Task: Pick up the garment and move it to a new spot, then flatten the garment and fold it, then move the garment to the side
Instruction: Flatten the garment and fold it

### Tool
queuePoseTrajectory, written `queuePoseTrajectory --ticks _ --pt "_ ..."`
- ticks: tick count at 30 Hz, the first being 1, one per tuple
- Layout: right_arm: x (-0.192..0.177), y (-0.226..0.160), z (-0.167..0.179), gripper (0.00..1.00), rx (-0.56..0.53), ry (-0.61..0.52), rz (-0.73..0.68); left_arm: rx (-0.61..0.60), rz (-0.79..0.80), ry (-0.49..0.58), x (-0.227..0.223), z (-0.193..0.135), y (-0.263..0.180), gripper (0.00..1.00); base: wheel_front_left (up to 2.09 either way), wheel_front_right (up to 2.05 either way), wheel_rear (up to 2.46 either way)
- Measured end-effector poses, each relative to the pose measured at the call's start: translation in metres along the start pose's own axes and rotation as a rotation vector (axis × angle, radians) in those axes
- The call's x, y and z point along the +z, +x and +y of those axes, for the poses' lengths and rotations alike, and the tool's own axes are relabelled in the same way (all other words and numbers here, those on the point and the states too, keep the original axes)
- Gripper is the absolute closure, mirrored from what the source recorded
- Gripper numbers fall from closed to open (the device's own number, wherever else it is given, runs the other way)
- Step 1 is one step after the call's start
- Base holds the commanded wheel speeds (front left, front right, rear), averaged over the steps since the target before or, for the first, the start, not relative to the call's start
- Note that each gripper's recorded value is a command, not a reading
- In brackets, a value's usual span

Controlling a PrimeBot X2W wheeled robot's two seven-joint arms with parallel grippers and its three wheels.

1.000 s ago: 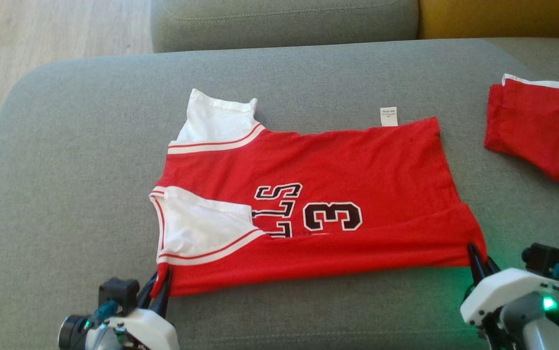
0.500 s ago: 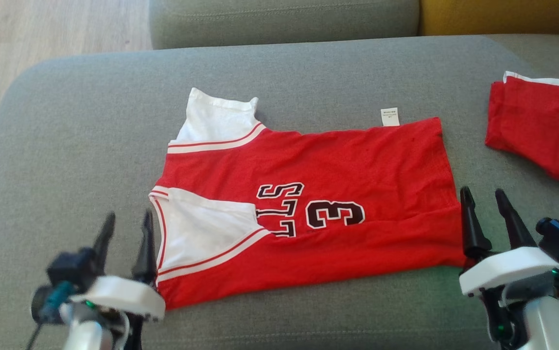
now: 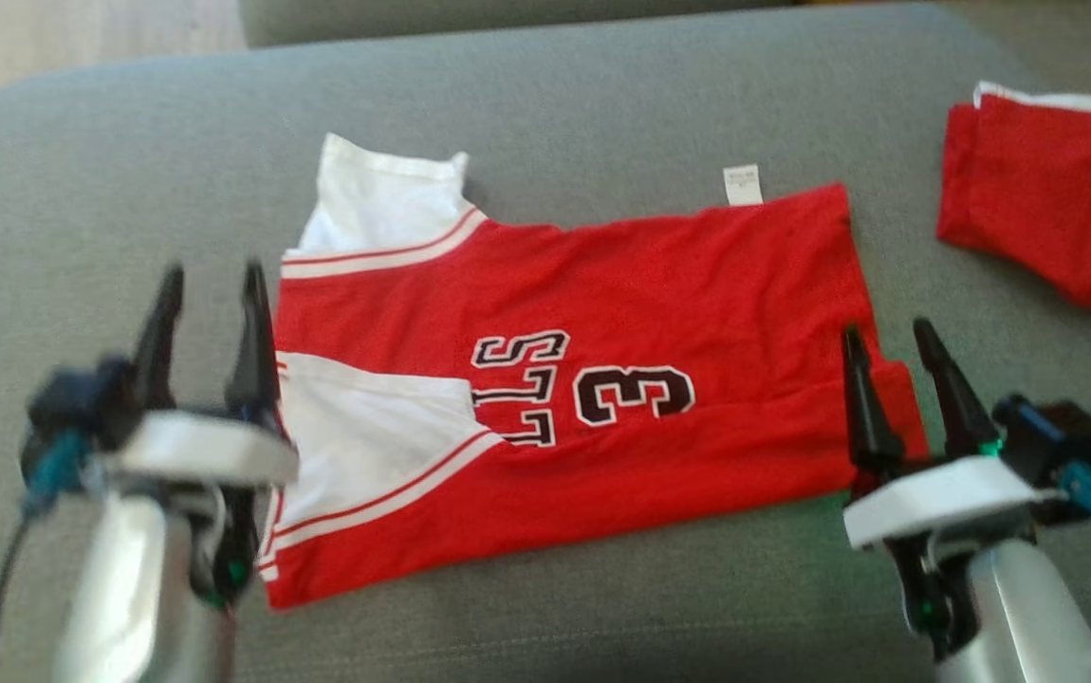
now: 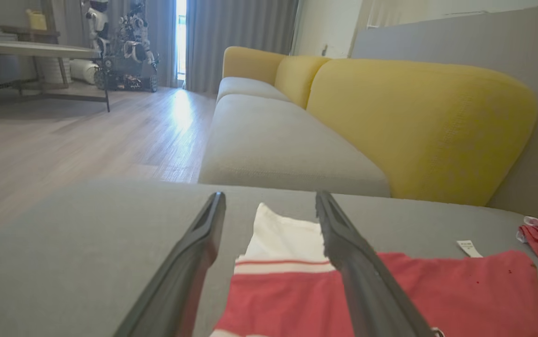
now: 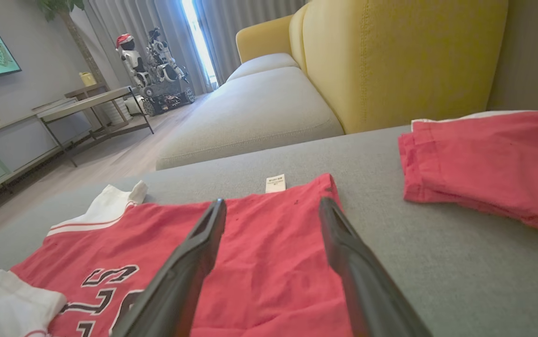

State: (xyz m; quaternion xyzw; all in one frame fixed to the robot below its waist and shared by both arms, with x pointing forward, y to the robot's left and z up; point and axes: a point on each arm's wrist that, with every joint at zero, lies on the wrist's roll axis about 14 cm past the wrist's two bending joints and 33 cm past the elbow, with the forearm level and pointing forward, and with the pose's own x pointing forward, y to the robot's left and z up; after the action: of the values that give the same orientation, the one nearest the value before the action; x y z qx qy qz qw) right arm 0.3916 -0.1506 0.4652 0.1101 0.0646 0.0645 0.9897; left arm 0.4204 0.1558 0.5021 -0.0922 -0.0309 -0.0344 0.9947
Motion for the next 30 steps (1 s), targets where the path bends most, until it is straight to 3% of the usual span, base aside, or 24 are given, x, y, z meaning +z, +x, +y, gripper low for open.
queuePoseTrajectory --ticks 2,7,13,21,25,30 --pt "0.004 0.009 0.000 0.00 0.003 -0.007 -0.011 -0.046 -0.016 0.025 0.005 -0.006 0.023 0.00 0.00 0.00 0.00" --pt "0.017 0.038 0.005 0.00 0.037 -0.047 -0.047 -0.140 0.134 0.151 -0.005 -0.002 0.097 0.00 0.00 0.00 0.00" --pt "0.021 0.058 0.000 0.00 0.045 -0.057 -0.074 -0.164 0.378 0.158 -0.038 0.005 0.157 0.00 0.00 0.00 0.00" --pt "0.007 0.060 -0.019 0.00 0.004 -0.041 -0.060 -0.258 0.682 0.305 -0.108 0.002 0.178 0.00 0.00 0.00 0.00" --pt "-0.001 0.059 -0.027 0.00 -0.014 -0.046 -0.040 -0.283 0.746 0.364 -0.127 0.003 0.182 0.00 0.00 0.00 0.00" --pt "-0.006 0.055 -0.033 0.00 -0.032 -0.041 -0.030 -0.265 0.811 0.362 -0.138 0.011 0.184 0.00 0.00 0.00 0.00"
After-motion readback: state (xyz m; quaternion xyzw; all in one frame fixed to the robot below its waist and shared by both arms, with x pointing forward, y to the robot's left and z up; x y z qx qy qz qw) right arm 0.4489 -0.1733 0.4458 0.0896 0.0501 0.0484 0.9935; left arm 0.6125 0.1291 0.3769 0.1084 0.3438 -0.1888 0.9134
